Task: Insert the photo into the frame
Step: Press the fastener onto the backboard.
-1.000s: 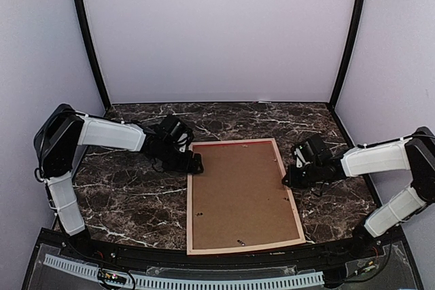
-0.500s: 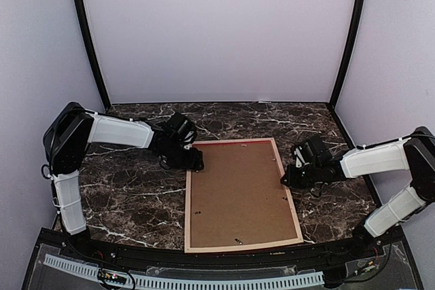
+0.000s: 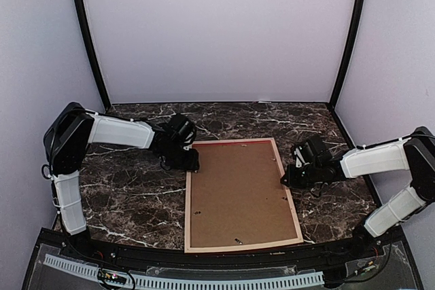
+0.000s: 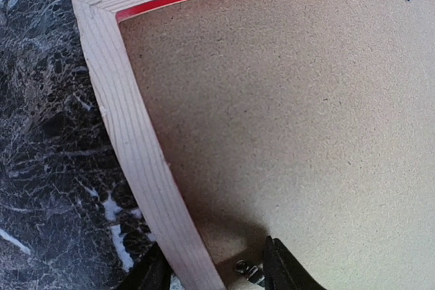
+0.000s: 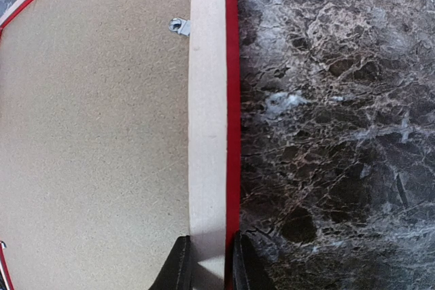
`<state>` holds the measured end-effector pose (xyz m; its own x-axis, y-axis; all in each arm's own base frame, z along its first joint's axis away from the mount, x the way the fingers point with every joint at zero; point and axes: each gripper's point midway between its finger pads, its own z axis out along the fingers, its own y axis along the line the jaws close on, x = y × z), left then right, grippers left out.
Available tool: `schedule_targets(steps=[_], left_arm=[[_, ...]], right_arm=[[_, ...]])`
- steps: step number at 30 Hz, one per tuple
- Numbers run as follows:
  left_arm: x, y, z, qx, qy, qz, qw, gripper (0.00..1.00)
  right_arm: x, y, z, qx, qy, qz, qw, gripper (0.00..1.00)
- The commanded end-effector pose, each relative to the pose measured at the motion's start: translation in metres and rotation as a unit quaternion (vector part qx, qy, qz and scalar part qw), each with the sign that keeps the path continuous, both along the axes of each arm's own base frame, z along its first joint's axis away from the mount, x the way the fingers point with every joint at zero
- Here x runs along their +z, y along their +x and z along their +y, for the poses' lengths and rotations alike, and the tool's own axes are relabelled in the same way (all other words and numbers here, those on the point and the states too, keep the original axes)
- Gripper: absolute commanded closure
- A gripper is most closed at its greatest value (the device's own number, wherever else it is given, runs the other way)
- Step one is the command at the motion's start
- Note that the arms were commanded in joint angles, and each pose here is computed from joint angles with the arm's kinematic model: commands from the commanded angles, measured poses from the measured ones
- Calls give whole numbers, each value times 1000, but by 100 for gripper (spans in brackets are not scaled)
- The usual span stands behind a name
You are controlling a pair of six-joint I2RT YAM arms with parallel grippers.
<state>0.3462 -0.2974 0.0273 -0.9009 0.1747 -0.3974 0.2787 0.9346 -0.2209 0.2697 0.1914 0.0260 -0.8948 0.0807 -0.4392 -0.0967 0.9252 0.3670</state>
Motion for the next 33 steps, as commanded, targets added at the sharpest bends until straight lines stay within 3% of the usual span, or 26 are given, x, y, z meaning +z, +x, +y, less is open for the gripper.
schedule_targets(steps=[1, 12, 22, 33], left_arm=[[-14, -23, 3, -36, 25, 36, 998, 54], [-23, -47, 9, -60, 20, 71, 995, 57], [-18, -50, 8, -64, 11, 71, 995, 48], [-25, -49, 13, -65, 29, 70, 995, 58]], right_arm=[[6, -3, 13, 9, 28, 4, 1000, 92], [11, -1, 13, 12, 28, -2, 1000, 92], [11, 1, 15, 15, 28, -1, 999, 92], [12, 0, 17, 19, 29, -2, 999, 92]])
